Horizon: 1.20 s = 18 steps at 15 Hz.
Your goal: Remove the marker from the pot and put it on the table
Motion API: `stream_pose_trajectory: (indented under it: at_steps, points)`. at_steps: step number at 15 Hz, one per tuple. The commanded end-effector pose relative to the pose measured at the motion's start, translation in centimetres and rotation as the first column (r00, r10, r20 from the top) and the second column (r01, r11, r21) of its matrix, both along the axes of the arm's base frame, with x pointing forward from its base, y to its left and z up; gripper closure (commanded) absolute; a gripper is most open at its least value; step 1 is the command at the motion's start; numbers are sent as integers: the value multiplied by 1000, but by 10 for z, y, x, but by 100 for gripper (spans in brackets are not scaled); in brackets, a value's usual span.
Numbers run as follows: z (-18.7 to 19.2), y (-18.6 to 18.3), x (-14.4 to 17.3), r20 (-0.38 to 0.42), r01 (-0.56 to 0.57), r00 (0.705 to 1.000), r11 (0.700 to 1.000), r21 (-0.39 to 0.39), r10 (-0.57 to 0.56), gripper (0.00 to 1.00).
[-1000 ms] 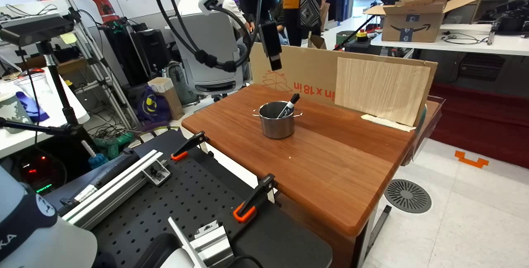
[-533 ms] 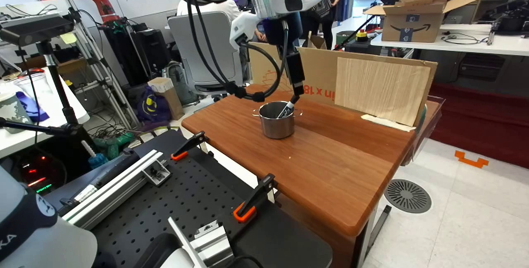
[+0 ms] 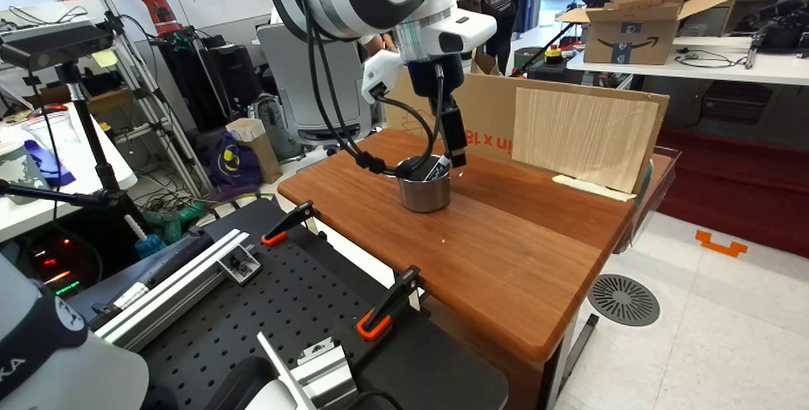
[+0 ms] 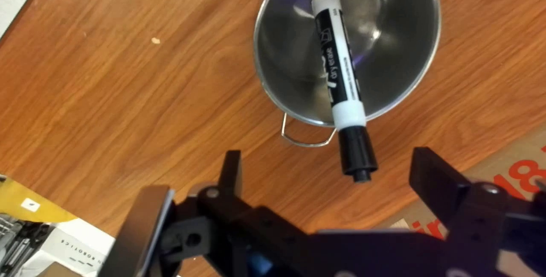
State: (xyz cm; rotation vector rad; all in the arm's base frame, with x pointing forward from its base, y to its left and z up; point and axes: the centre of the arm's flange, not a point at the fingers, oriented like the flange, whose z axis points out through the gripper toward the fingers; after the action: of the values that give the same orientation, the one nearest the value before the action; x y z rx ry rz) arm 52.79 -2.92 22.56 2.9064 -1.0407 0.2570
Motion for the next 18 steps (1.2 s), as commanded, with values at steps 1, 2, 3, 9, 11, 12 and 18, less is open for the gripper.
stream_pose_trajectory:
  at_steps: [1, 2, 3, 9, 11, 12, 18]
  points:
    - [-8, 11, 6, 20, -1, 1000, 1000, -20, 2, 25]
    - [-9, 13, 6, 18, -4, 1000, 1000, -20, 5, 26]
    - [-10, 14, 7, 16, -6, 1000, 1000, -21, 6, 34]
    - [-5, 14, 10, 23, -2, 1000, 1000, -22, 3, 82]
    - [-2, 14, 10, 22, -1, 1000, 1000, -21, 2, 97]
    - [-1, 14, 10, 25, -2, 1000, 1000, -20, 2, 100]
    - [34, 17, 8, 48, -4, 999, 1000, -5, 4, 95]
